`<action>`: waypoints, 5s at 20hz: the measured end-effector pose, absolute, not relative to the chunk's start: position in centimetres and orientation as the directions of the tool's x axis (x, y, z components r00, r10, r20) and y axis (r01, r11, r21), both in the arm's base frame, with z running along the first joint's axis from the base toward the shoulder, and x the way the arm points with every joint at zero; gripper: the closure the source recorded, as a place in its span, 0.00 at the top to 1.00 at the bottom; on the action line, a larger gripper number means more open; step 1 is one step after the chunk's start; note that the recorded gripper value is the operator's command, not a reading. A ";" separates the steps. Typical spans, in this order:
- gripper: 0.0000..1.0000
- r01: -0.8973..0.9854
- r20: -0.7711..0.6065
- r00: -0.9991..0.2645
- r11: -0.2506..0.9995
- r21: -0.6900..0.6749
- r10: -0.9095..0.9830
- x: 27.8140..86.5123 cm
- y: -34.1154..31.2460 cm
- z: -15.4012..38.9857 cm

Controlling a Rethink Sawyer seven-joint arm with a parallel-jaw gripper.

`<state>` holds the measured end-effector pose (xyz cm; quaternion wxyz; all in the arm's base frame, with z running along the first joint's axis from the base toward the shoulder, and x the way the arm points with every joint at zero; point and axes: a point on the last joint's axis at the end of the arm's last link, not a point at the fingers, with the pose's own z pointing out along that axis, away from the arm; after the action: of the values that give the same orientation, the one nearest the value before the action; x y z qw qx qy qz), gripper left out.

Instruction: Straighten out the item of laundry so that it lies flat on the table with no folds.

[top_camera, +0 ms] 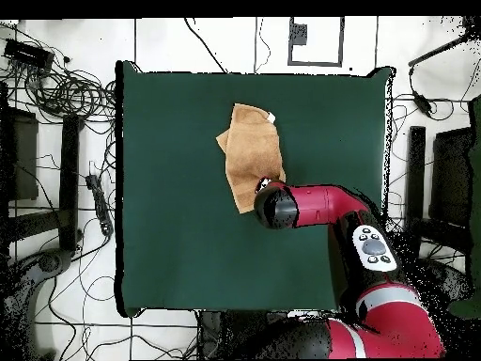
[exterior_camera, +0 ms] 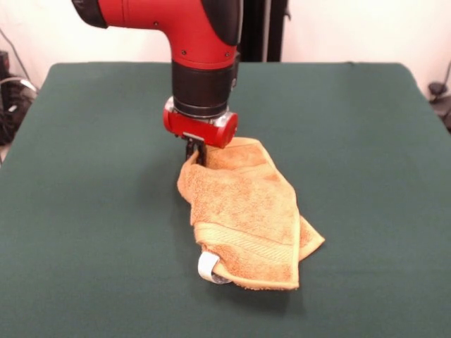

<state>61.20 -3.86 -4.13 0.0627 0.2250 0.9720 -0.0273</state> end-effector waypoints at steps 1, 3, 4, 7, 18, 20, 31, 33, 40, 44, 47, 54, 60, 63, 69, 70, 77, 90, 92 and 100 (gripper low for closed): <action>0.00 0.441 -0.134 -0.891 0.897 -0.025 0.434 61.2 -3.9 -4.1; 0.00 0.441 -0.134 -0.891 0.897 -0.025 0.435 61.2 -3.9 -4.1; 0.00 0.442 -0.134 -0.890 0.897 -0.024 0.435 61.2 -3.9 -4.1; 0.00 0.448 -0.134 -0.887 0.894 -0.022 0.441 61.2 -4.2 -4.1; 1.00 0.489 -0.096 -0.868 0.872 -0.007 0.487 61.4 -5.2 -4.0; 1.00 0.494 -0.085 -0.867 0.869 -0.014 0.491 61.2 -5.5 -4.0; 1.00 0.529 -0.032 -0.848 0.848 -0.031 0.529 61.0 -7.0 -3.5; 1.00 0.534 -0.030 -0.845 0.845 -0.028 0.533 61.1 -7.2 -3.5; 0.00 0.545 -0.031 -0.839 0.838 -0.025 0.544 61.2 -7.9 -3.4; 0.00 0.545 -0.032 -0.839 0.838 -0.025 0.544 61.2 -8.0 -3.4; 0.00 0.545 -0.032 -0.839 0.838 -0.025 0.544 61.2 -8.0 -3.4; 0.00 0.545 -0.032 -0.839 0.838 -0.025 0.544 61.2 -8.0 -3.4; 0.00 0.546 -0.030 -0.838 0.837 -0.024 0.545 61.2 -8.0 -3.4; 0.00 0.551 -0.024 -0.835 0.834 -0.017 0.550 61.3 -8.1 -3.4; 0.00 0.569 0.007 -0.822 0.822 -0.016 0.569 61.6 -8.7 -3.5; 0.00 0.572 0.014 -0.820 0.820 -0.019 0.572 61.7 -8.8 -3.5; 0.00 0.587 0.064 -0.806 0.808 -0.046 0.589 62.7 -9.5 -3.0; 0.00 0.625 0.105 -0.771 0.778 -0.065 0.628 64.6 -12.3 -1.7; 0.00 0.628 0.108 -0.768 0.775 -0.069 0.631 64.7 -12.6 -1.6; 0.00 0.650 0.204 -0.724 0.751 -0.114 0.659 65.1 -13.1 -1.3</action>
<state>65.14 -13.13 -1.27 -0.1163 0.3525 0.9284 -0.0173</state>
